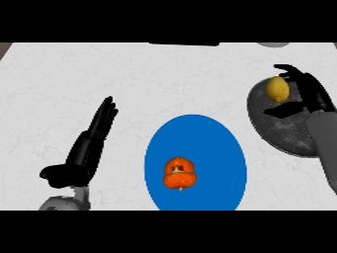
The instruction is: Pick the lemon from the plate and place it in the pan
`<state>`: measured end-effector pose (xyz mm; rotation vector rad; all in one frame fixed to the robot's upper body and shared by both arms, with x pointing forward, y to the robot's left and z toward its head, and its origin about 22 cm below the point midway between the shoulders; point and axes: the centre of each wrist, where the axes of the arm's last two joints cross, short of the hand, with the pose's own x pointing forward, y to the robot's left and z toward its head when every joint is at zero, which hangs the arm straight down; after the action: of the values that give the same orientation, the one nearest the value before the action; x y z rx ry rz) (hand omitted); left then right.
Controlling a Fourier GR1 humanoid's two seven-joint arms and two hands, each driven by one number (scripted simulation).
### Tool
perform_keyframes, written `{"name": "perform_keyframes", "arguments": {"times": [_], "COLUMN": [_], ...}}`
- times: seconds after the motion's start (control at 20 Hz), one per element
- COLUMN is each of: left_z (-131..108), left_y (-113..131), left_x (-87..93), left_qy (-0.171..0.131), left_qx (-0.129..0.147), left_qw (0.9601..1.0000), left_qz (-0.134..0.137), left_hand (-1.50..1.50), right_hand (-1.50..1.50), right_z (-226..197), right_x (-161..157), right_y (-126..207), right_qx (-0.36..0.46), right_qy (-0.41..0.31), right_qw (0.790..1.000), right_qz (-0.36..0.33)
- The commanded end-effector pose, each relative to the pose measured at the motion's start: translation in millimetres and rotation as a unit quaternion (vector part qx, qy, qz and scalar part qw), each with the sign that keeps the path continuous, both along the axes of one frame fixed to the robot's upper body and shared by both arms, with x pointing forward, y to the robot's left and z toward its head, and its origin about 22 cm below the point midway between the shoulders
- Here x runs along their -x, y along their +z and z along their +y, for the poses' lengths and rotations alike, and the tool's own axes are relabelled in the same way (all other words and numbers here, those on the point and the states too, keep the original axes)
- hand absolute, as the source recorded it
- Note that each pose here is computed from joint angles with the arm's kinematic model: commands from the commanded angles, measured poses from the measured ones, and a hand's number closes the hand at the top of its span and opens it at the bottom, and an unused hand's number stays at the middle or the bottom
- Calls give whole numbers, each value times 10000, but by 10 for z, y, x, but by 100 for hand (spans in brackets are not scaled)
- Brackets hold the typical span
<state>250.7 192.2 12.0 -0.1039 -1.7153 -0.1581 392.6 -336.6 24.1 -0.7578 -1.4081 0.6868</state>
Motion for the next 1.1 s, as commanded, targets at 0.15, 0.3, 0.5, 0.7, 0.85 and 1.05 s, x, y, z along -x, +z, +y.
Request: {"name": "perform_keyframes", "arguments": {"times": [0.15,0.3,0.5,0.7,0.85,1.05], "left_z": [104,88,71,206,112,140], "left_y": [72,62,-103,-72,-119,-97], "left_x": [-70,-30,-51,51,62,29], "left_qy": [27,152,196,164,234,155], "left_qx": [-82,-90,-10,-66,-11,-39], "left_qw": [10000,9998,9997,9997,9996,9998], "left_qz": [-42,54,107,142,134,96], "left_hand": [0,0,0,0,0,0], "right_hand": [-150,-150,-150,-150,-150,-150], "right_z": [-64,-63,-447,-612,-1163,-1453], "right_x": [-26,-96,8,148,463,643], "right_y": [-70,36,122,21,70,169], "right_qx": [-1080,-1630,-2191,-2929,-3245,-3374], "right_qy": [140,3,-15,33,331,859], "right_qw": [9897,9796,9699,9515,9419,9358], "right_qz": [-924,-1173,-1062,-939,-800,-553]}}
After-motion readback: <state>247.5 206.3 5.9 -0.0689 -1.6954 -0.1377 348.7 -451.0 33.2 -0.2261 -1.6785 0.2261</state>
